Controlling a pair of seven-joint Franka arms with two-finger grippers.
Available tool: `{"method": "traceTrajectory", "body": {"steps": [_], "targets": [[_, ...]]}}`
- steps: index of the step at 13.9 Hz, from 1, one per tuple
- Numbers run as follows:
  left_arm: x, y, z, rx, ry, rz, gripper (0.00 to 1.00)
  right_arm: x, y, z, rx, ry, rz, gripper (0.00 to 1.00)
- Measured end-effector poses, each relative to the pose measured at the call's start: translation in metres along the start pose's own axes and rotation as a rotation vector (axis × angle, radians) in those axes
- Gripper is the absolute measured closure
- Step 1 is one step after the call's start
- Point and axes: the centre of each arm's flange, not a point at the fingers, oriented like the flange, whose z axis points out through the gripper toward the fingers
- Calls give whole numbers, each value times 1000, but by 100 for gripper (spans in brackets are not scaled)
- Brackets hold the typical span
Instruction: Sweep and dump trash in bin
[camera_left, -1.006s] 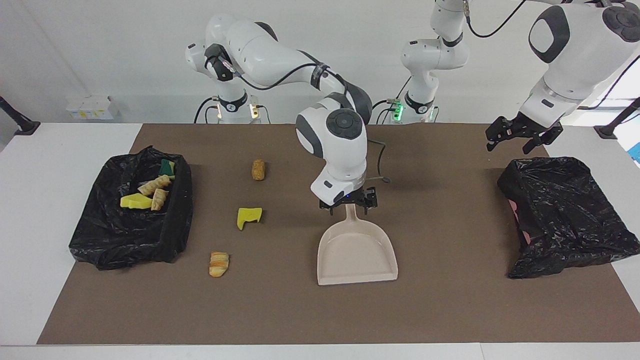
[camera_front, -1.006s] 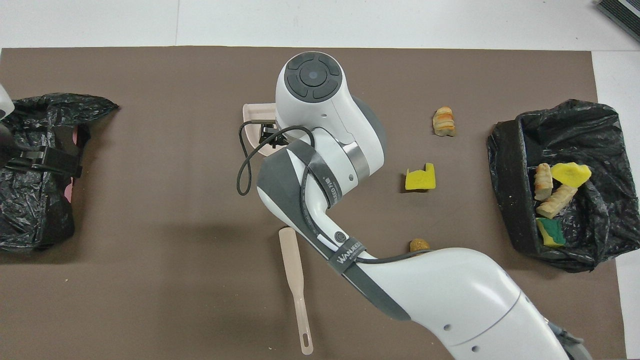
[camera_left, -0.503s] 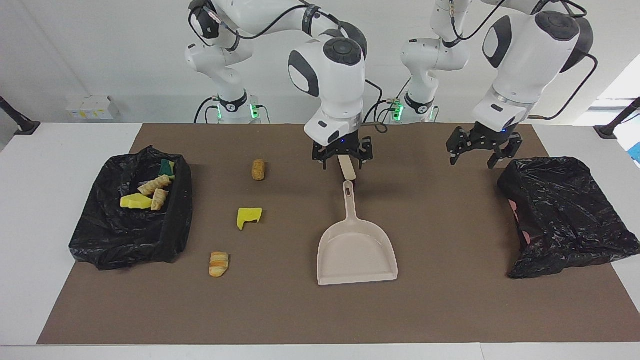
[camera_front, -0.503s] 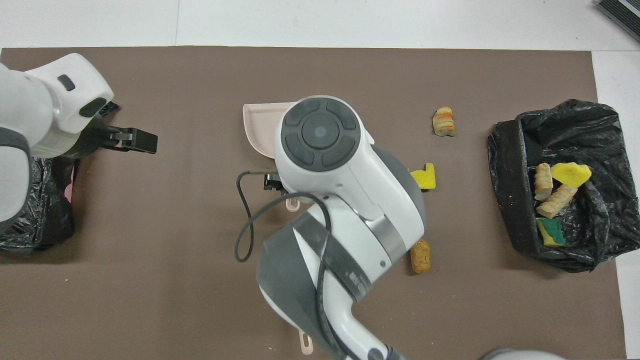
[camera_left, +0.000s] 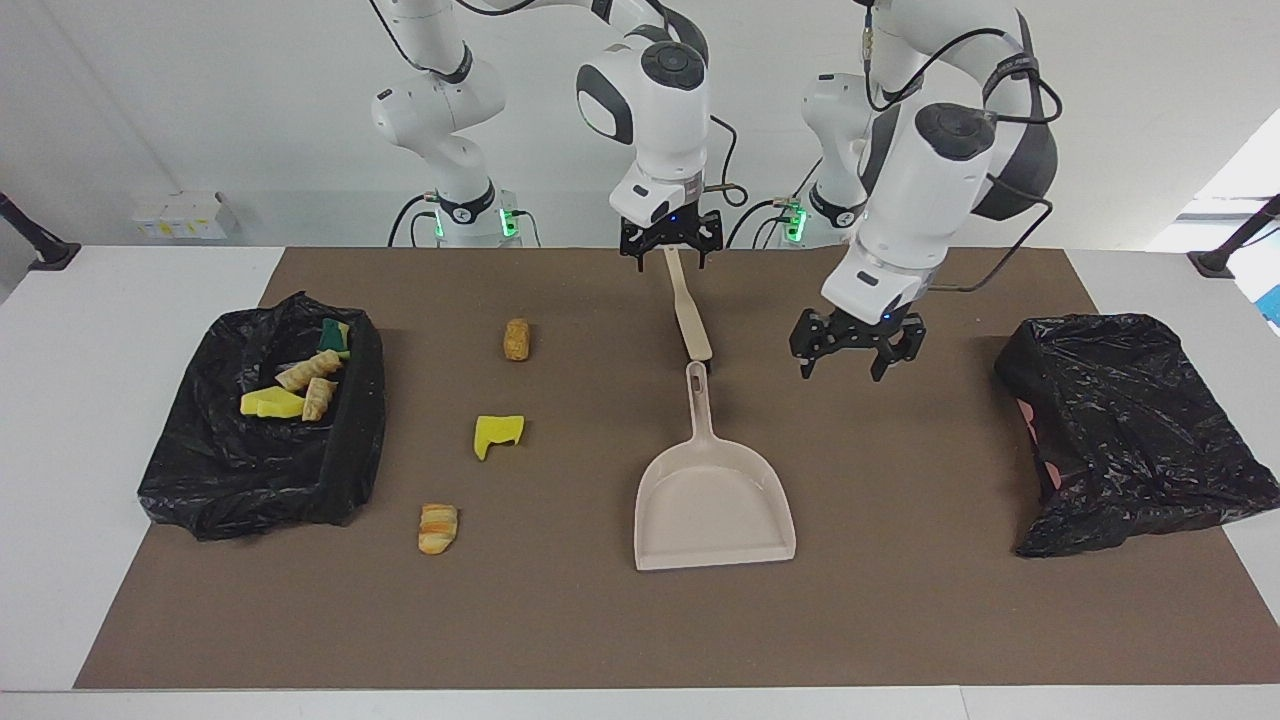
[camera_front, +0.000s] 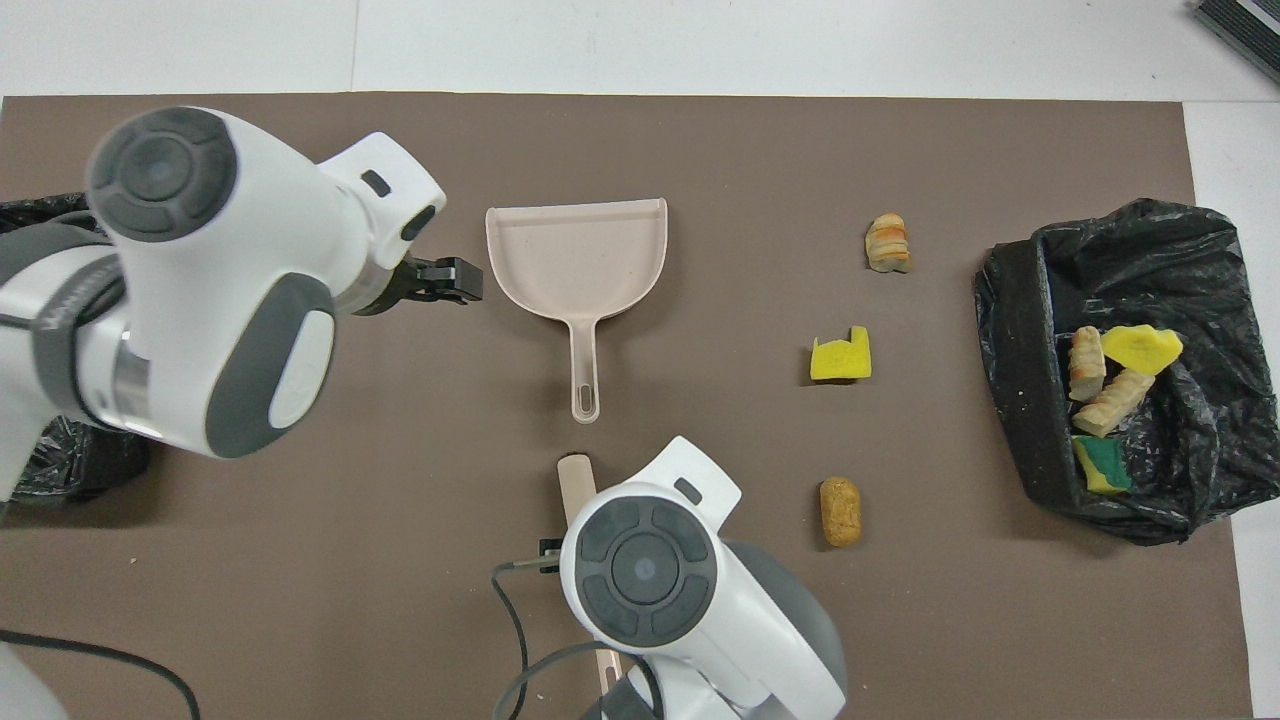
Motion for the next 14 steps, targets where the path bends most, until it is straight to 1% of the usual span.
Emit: {"method": "traceTrajectory", "body": {"steps": [2,4,6,9,12,14], "targets": [[-4,37,29,17,0,4,0,-23,-11,20,-13,-20,-36,0],[-11,66,50,17,-6,10,0,-35,-14,40,8,-39,-34,0],[-14,85,63,11,1,1,0,-45,-16,67,30,-27,-39,0],[-29,115,87,2,1,-1,0,-74,-24,96,10,-42,-76,0],[-44,126,111,-22,-26,-22,0,-95,-29,110,-15,-61,-97,0],[-50,130,121,-22,-45,-21,0,-107,-28,120,-36,-75,-107,0]]}}
